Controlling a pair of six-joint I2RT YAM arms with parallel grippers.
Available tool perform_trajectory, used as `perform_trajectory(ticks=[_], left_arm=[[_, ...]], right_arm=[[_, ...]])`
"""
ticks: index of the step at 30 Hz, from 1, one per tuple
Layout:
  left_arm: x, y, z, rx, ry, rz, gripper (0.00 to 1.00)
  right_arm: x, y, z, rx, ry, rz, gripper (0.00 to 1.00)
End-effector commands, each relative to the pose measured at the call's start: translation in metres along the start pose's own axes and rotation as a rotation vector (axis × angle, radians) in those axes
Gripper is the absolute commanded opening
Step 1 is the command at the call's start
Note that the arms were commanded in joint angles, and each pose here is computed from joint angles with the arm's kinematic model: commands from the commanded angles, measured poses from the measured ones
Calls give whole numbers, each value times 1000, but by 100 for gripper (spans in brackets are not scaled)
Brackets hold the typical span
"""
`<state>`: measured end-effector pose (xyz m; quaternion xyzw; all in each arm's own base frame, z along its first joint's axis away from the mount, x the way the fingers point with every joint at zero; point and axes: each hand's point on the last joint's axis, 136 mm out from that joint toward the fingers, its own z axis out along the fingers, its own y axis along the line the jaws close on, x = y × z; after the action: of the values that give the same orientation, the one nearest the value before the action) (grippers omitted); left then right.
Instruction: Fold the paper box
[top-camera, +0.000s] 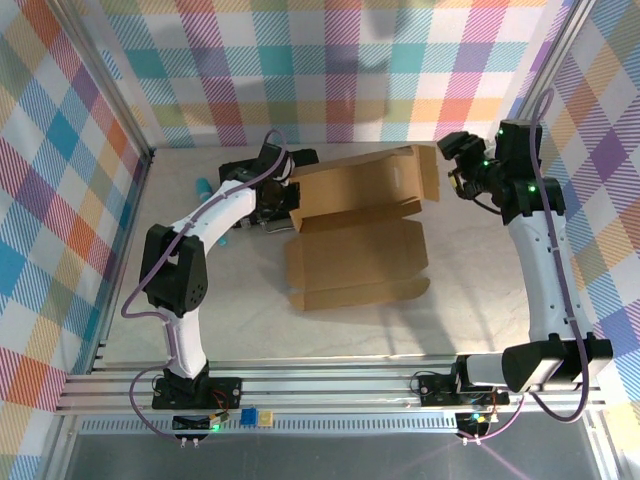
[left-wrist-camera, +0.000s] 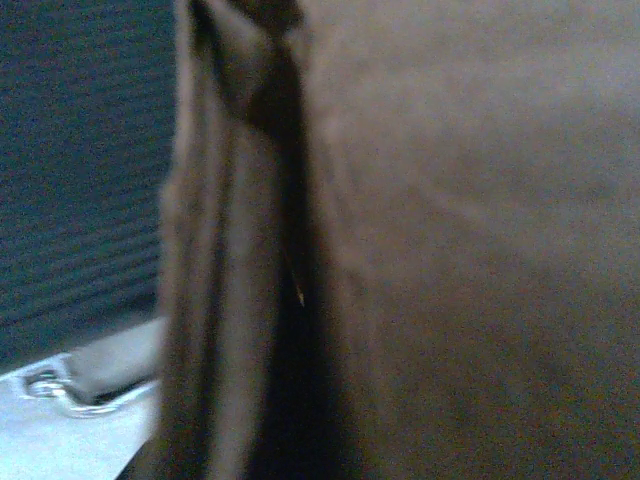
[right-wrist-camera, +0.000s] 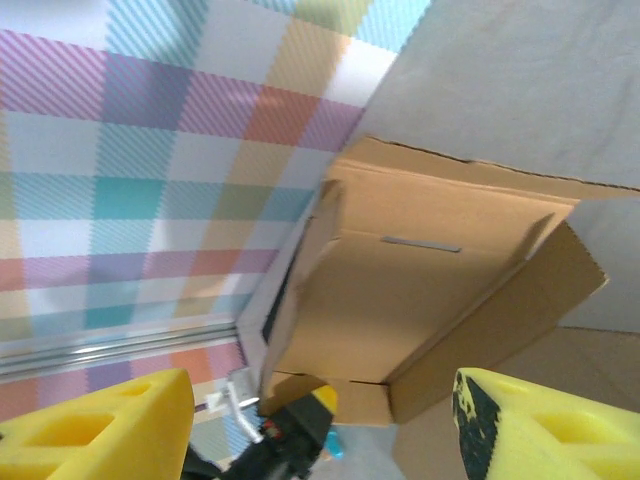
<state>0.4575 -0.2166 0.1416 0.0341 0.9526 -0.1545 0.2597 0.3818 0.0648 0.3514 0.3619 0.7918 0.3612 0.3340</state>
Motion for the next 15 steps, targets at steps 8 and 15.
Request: perform_trajectory(ticks=[8,15], left_arm=[[4,-44,-34,150,2,-27,0],[21,-43,-60,55,36,-3,0]], right_arm=[[3,-2,-41,37,-46,-89,65],[0,25,-72,-16,-80,-114,59]])
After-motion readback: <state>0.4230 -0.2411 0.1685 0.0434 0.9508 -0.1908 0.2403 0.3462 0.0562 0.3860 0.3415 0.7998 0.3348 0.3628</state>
